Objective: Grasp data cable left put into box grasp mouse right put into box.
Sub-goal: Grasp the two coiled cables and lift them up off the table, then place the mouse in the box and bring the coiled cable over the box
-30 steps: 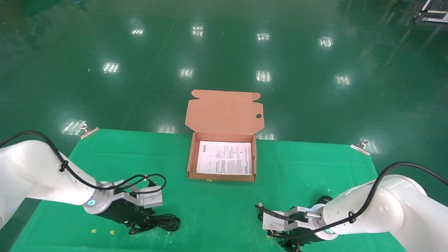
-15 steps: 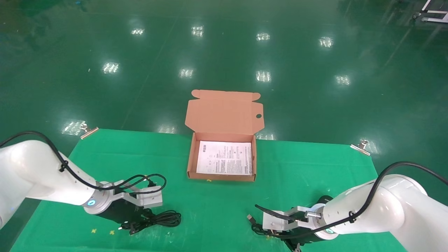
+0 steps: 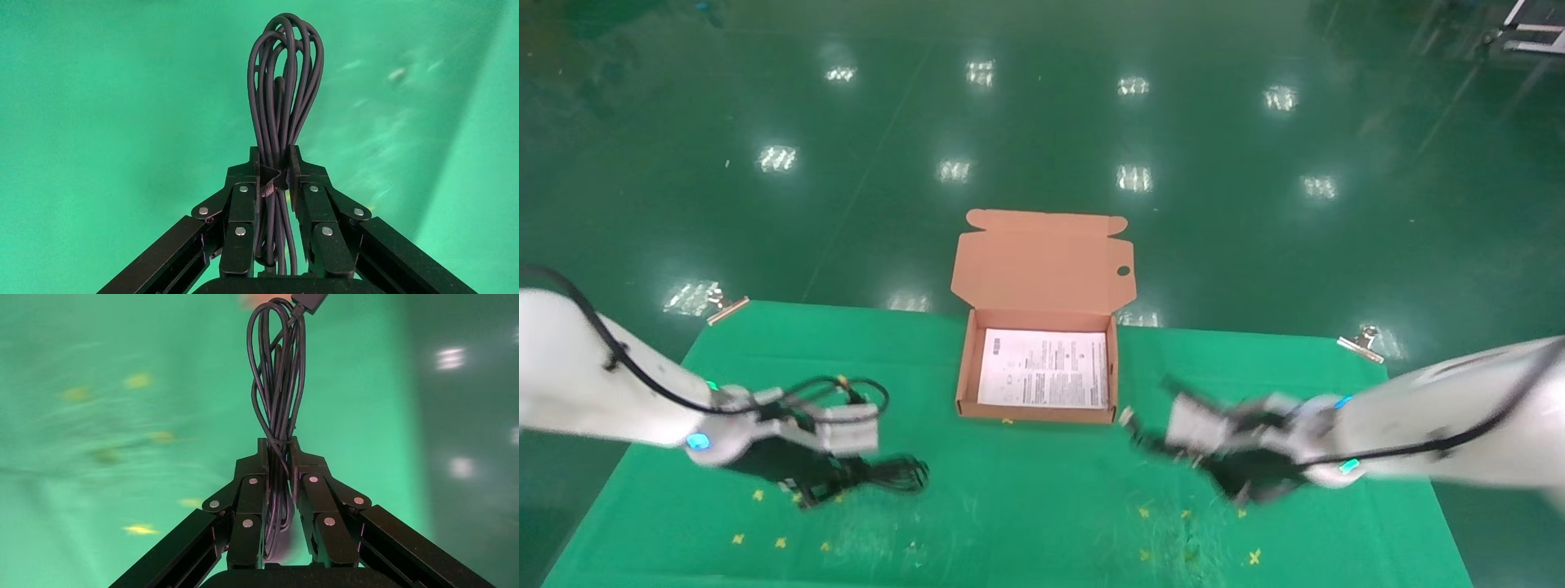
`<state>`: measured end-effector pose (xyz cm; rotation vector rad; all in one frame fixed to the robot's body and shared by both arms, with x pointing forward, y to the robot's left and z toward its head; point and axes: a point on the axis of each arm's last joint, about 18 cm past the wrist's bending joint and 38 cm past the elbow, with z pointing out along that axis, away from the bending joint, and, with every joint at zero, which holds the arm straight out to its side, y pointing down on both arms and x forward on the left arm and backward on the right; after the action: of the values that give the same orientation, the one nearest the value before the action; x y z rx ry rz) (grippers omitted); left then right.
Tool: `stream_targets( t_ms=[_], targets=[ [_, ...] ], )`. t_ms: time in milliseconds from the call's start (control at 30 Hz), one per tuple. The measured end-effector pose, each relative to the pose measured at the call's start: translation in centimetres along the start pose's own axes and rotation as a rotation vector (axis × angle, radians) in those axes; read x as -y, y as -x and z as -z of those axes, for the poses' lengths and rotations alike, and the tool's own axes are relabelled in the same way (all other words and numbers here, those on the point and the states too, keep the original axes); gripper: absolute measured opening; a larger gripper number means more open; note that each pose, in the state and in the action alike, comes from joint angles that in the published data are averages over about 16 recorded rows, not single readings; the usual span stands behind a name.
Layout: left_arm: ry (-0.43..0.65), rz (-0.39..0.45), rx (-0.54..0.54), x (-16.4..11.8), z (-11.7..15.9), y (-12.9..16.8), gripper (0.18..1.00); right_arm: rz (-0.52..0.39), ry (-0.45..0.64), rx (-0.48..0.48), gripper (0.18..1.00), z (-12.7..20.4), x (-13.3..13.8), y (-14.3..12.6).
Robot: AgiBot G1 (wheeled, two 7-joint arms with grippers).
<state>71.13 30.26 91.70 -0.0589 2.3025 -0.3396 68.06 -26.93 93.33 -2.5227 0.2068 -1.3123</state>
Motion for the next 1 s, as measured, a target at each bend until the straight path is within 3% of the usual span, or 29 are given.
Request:
stream_targets(
  t_ms=[233, 500, 767, 1000],
  targets=[
    [-0.002, -0.103, 0.23, 2.9, 5.0, 4.3, 0.268, 0.021, -0.112, -0.208, 0.234, 5.4, 4.3, -6.1],
    [-0.06, -0.154, 0.442, 8.2, 8.6, 7.3, 0.268, 0.099, -0.278, -0.355, 0.234, 8.1, 12.0, -11.3],
    [-0.11, -0.16, 0.526, 11.6, 10.0, 8.8, 0.267, 0.161, -0.381, -0.415, 0.234, 8.7, 17.9, -14.5],
    [-0.114, -0.156, 0.543, 12.1, 10.5, 9.2, 0.267, 0.192, -0.409, -0.419, 0.234, 8.4, 20.2, -15.4]
  ],
)
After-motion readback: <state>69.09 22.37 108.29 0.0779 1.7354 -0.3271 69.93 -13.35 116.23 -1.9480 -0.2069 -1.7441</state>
